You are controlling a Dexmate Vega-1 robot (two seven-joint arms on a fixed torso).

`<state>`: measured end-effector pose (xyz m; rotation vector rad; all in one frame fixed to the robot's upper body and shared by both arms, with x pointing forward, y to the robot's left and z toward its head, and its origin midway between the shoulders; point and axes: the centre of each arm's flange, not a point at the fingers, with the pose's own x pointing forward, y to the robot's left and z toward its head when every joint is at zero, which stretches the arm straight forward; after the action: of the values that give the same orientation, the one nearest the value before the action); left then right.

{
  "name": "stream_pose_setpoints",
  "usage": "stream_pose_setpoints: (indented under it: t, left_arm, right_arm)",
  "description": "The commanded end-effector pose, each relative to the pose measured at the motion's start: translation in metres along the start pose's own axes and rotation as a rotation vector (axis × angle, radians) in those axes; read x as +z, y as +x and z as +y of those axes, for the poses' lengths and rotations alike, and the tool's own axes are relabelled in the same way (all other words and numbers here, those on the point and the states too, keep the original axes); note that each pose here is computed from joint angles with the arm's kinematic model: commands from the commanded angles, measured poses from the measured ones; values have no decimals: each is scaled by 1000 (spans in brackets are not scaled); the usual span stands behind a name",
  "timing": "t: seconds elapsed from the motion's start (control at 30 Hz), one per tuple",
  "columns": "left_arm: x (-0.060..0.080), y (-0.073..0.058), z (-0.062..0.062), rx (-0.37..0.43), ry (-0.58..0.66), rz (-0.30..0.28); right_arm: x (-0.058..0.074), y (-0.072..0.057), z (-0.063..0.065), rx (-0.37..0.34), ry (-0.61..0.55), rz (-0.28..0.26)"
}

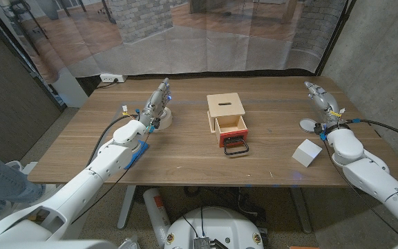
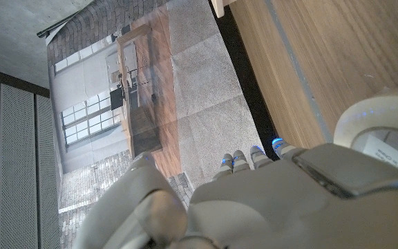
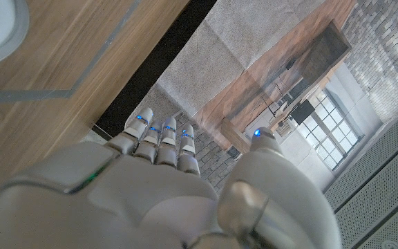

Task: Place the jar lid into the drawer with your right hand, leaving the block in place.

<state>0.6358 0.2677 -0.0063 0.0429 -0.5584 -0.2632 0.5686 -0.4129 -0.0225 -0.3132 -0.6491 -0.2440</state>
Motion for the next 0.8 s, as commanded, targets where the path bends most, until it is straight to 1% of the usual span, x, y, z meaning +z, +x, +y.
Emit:
stream_pose_setpoints:
  t: [0.03, 0.37, 0.8]
  left_arm:
    - [2, 0, -1, -5, 5, 1]
    - [2, 2, -2, -8, 4, -2]
    - [-2, 1, -2, -6, -5, -1]
  right_arm:
    - [4, -3, -4, -31, -82, -11]
    - [2, -6, -5, -60, -151, -14]
    - [7, -9, -3, -69, -235, -28]
